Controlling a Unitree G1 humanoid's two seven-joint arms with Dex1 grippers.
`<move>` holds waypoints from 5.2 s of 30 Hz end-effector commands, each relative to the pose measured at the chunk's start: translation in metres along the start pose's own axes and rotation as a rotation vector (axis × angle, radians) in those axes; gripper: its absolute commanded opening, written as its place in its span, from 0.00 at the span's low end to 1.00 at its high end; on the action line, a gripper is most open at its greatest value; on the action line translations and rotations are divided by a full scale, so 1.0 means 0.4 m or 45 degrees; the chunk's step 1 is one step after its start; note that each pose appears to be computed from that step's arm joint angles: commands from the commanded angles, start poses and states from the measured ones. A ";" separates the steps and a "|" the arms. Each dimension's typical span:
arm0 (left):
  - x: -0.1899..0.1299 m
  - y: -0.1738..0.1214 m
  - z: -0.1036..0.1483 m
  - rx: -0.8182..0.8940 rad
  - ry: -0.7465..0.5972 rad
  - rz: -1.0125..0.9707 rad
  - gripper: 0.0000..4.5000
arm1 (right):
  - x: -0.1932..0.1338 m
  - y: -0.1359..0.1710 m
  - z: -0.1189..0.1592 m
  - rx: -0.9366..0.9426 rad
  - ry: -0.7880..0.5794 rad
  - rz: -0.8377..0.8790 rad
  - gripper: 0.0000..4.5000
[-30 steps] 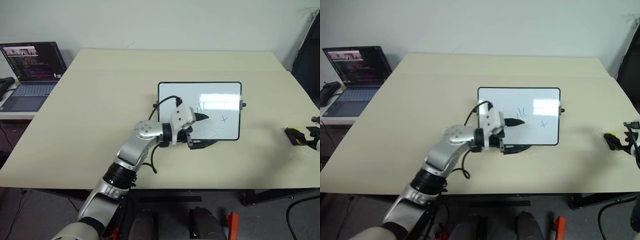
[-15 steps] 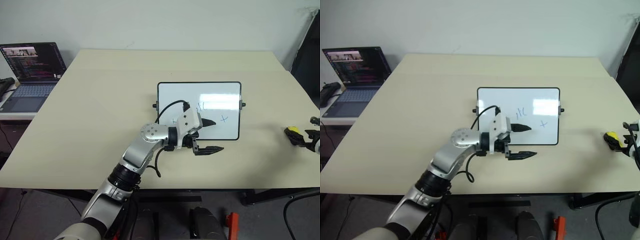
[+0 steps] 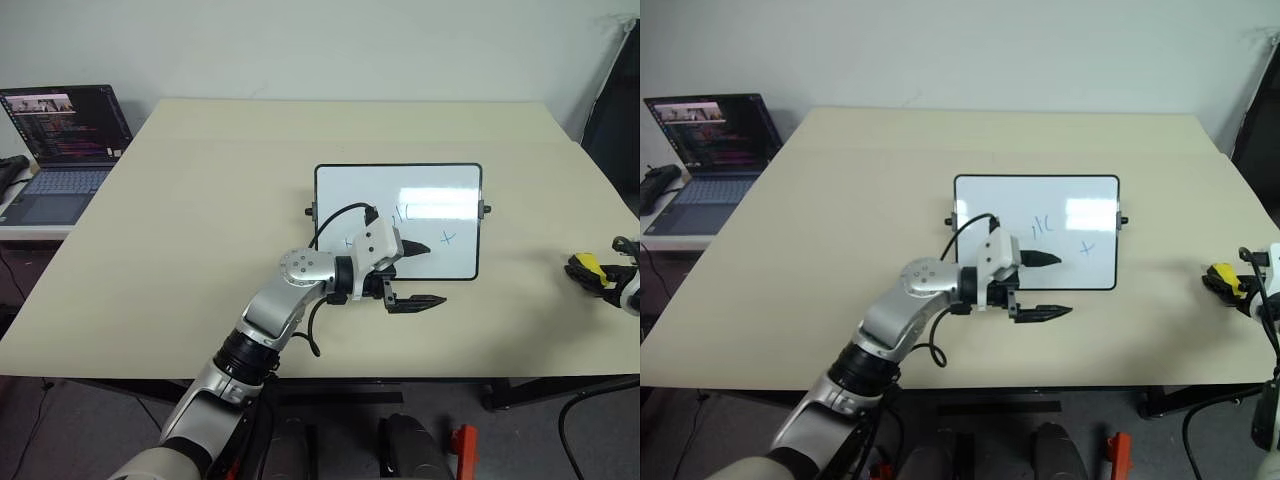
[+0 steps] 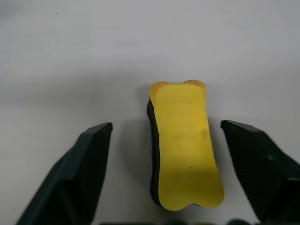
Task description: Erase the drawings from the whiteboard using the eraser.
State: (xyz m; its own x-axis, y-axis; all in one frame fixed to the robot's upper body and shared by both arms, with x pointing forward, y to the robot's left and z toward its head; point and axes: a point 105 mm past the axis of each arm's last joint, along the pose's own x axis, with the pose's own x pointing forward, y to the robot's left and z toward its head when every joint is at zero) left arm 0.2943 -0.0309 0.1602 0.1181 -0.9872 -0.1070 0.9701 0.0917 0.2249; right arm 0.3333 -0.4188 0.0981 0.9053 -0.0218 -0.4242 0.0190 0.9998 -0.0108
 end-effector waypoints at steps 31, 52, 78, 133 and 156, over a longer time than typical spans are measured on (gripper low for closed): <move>-0.367 0.140 0.061 0.252 0.135 0.372 1.00 | -0.158 0.282 0.354 -0.591 -0.575 0.551 0.20; -0.499 0.123 0.025 0.228 0.289 0.453 1.00 | -0.211 0.655 0.413 -0.705 -0.776 1.084 0.20; -0.514 0.094 -0.039 0.138 0.391 0.461 1.00 | 0.004 0.955 0.290 -1.222 -0.637 1.001 0.20; -0.530 0.087 0.022 0.198 0.502 0.418 1.00 | 0.058 0.910 0.053 -1.334 -0.379 1.152 0.19; -0.532 0.121 0.028 0.259 0.545 0.400 1.00 | -0.222 0.382 0.286 -1.226 -0.173 0.751 0.19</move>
State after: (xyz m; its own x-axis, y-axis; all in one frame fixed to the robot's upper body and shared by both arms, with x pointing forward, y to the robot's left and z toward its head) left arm 0.3149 0.1802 0.1929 0.4990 -0.7768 -0.3841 0.8391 0.3222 0.4383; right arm 0.3081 -0.2592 0.2157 0.6677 0.5174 -0.5352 -0.7442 0.4490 -0.4945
